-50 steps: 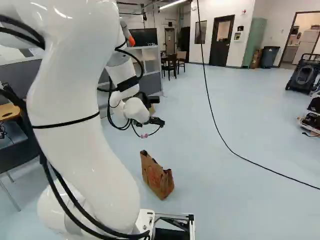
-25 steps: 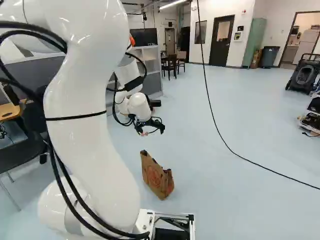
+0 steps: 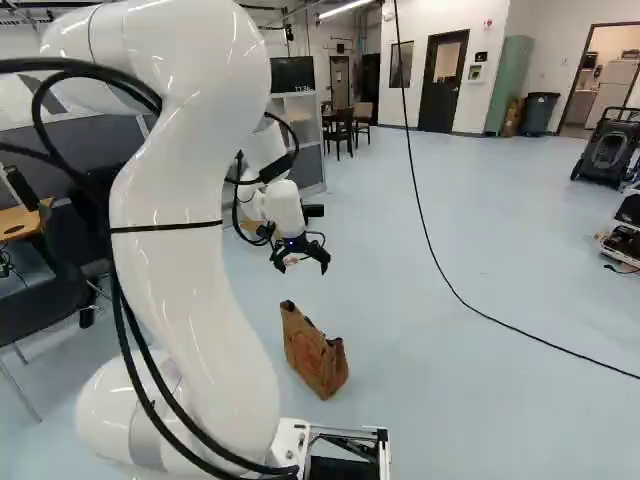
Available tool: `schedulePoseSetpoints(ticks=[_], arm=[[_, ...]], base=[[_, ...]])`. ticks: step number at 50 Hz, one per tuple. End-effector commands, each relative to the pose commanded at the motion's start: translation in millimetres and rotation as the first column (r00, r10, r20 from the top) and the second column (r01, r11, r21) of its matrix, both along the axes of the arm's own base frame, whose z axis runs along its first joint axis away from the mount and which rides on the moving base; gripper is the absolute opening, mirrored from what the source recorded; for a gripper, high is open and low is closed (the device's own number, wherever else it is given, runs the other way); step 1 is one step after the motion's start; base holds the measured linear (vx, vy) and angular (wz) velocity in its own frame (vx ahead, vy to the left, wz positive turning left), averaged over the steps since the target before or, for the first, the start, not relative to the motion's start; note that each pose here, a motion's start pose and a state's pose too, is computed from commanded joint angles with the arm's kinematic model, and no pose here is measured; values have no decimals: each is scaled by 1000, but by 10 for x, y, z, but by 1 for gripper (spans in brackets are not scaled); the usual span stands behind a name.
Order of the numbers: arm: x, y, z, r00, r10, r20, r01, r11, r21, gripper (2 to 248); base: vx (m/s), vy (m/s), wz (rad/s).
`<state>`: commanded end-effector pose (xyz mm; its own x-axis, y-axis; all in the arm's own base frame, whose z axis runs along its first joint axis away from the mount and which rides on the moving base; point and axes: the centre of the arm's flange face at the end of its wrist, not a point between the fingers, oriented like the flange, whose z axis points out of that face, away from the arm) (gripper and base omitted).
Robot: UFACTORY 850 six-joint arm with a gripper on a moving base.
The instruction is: Pick up the grocery bag from the ground
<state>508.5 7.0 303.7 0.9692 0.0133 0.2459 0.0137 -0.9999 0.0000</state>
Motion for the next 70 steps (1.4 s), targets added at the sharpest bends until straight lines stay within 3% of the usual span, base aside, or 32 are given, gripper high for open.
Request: schedulePoseSetpoints(ticks=[21,31,37,43,50,57,63,70], arm=[[318,2,-532,998,-1,-63,0,1000,-1,247],[368,2,-814,992,4,-126,-4,1000,-2,247],[393,3,-985,983,78,-164,-80,997,-9,247],[428,3,-1156,964,187,-189,-193,981,-14,247],[471,4,-1356,923,321,-211,-331,943,-15,247],[511,4,-1558,863,450,-231,-465,885,-11,247],[544,5,-1731,795,555,-244,-573,820,-5,247],[579,5,-1934,701,665,-256,-687,727,7,247]], base=[[0,0,0],[0,0,0],[0,0,0],[0,0,0],[0,0,0],[0,0,0],[0,0,0],[0,0,0]])
